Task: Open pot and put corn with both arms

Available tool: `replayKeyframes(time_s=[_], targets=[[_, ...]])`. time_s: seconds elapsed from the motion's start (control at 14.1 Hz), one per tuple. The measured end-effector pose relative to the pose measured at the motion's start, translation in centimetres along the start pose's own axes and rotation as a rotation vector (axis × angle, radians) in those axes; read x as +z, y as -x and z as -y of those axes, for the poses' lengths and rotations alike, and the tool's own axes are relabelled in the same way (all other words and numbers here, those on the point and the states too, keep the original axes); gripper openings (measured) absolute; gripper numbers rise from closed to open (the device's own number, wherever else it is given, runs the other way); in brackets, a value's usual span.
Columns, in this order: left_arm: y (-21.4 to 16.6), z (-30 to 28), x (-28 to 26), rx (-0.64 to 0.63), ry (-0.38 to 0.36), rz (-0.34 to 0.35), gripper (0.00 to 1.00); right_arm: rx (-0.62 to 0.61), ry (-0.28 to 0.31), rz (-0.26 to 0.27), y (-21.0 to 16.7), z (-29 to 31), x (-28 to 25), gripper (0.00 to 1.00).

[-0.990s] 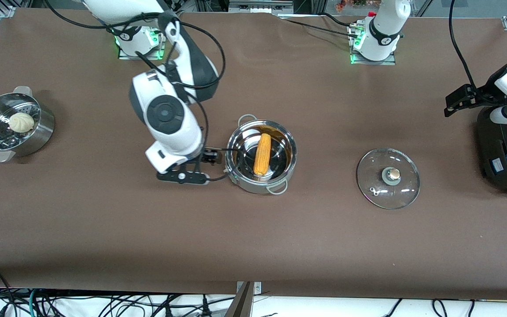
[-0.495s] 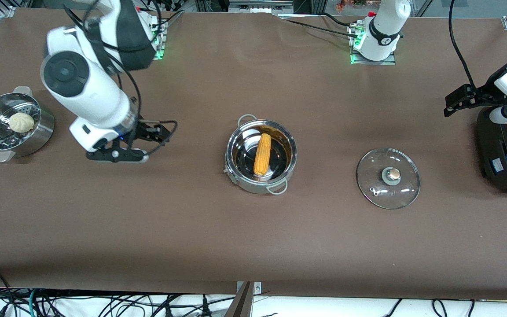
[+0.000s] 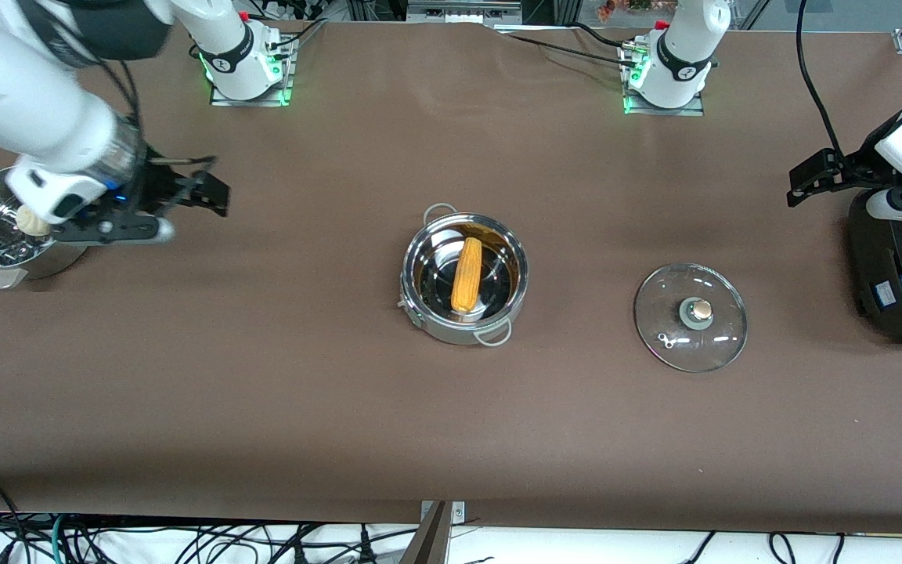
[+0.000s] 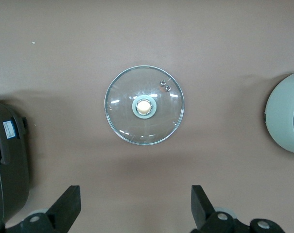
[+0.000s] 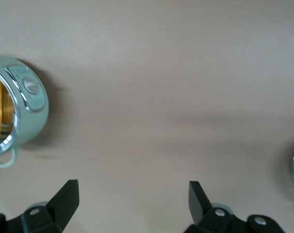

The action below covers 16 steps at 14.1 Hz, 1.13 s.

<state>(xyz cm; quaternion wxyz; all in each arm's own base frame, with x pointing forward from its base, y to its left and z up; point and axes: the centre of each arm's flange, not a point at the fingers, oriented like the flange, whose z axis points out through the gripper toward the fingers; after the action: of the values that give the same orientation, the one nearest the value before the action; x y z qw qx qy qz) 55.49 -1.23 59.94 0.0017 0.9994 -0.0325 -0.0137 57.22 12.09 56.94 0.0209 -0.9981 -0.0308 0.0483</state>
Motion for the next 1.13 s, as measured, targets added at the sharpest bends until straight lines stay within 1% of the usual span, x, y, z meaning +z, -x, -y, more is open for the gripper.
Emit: replayKeyframes(time_s=[0.14,0.21,0.35,0.78,0.99,1.13], targets=[[0.0,0.0,0.0,0.0,0.0,0.002,1.0,-0.016,-0.014,0.003,0.5,-5.9,-1.1,1.0],[0.0,0.0,0.0,0.0,0.0,0.003,1.0,-0.025,-0.01,0.0,0.6,-8.3,-1.4,1.0],[0.0,0.0,0.0,0.0,0.0,0.003,1.0,-0.029,0.001,0.002,0.7,-10.7,-1.4,1.0],[0.0,0.0,0.0,0.0,0.0,0.004,1.0,-0.049,0.034,-0.004,0.9,-10.0,-1.8,1.0],[0.3,0.0,0.2,-0.001,0.001,0.025,1.0,-0.051,0.041,-0.005,0.9,-9.9,-1.9,1.0],[0.3,0.0,0.2,-0.001,0.001,0.027,1.0,-0.047,0.046,-0.005,0.9,-10.2,-1.9,1.0]])
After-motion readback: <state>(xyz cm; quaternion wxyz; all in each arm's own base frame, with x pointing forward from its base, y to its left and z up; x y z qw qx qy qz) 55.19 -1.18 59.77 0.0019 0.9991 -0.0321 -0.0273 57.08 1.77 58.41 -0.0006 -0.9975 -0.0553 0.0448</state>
